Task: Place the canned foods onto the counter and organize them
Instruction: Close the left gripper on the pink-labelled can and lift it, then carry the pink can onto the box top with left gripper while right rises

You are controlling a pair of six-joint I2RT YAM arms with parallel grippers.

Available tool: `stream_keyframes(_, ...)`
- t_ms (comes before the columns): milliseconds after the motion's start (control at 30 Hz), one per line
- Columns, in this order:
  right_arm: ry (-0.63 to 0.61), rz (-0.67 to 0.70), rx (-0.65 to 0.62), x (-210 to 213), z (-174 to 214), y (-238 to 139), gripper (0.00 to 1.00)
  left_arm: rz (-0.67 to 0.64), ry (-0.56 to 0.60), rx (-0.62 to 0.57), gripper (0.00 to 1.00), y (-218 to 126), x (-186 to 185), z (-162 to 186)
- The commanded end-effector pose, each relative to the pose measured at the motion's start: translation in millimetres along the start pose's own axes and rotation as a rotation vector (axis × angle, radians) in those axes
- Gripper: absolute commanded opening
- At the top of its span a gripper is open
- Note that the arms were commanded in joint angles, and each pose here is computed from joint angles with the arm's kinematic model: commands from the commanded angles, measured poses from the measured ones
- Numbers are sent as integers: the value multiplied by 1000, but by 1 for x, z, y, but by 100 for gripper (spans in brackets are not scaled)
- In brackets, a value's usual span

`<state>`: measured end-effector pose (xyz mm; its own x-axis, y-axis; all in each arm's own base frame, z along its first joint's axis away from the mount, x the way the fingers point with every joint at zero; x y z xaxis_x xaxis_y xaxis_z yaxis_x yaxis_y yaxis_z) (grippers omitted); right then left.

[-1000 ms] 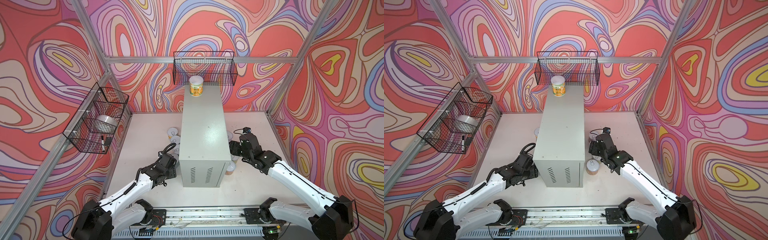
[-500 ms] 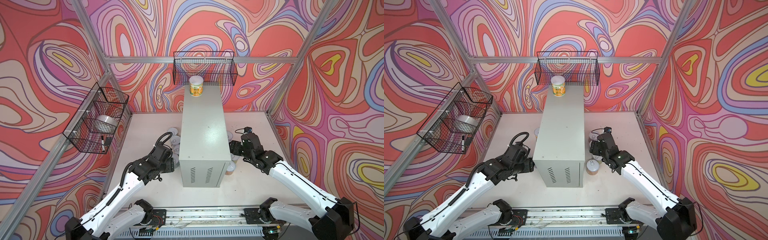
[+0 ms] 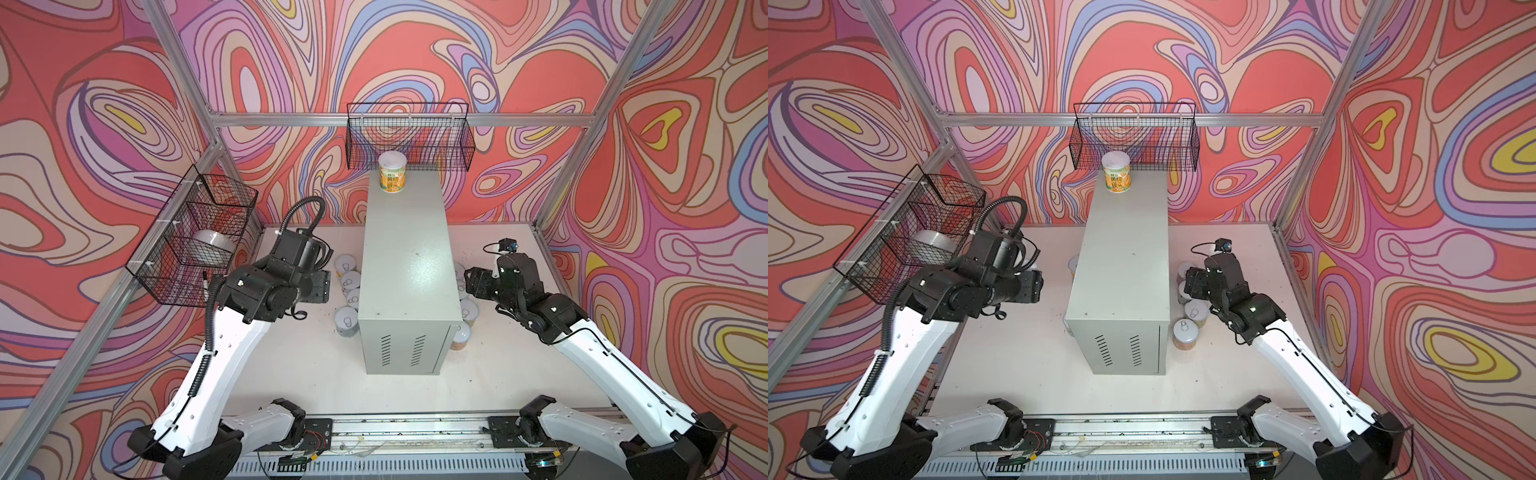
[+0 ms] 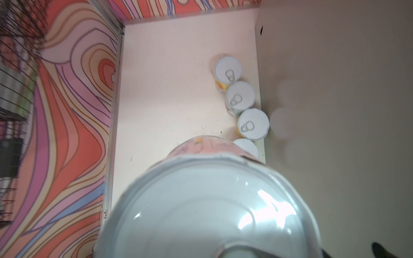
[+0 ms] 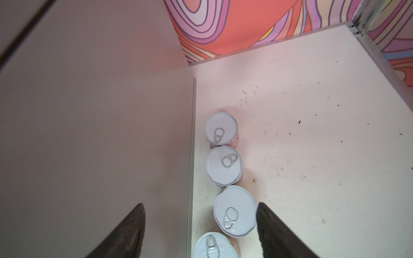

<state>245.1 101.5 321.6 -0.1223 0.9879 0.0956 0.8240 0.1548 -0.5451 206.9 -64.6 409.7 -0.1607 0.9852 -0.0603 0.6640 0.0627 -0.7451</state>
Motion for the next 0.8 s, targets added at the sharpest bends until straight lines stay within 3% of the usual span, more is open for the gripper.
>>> stream_keyframes(0, -35, 34, -40, -6, -14, -18, 80, -17, 106, -35, 0, -20, 2, -20)
stream_keyframes(367, -46, -1, -141, -2, -51, -48, 80, 334, 132, -18, 0, -42, -49, -61)
stream_keyframes(767, -81, -44, -228, 5, -78, -62, 79, 458, 247, -14, 0, -45, -122, -59)
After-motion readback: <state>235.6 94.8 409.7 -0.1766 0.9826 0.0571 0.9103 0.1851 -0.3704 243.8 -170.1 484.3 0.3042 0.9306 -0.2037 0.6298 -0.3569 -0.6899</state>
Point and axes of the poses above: each gripper's point midway between its finger pads, its own y axis out along the fingers, its own x axis along the line the jaws close on, z = x × y, the point moved 9 cm from there along -y, back along the fingers, and after that the axes turned 13 degrees about -y, right-handed, at the moved point
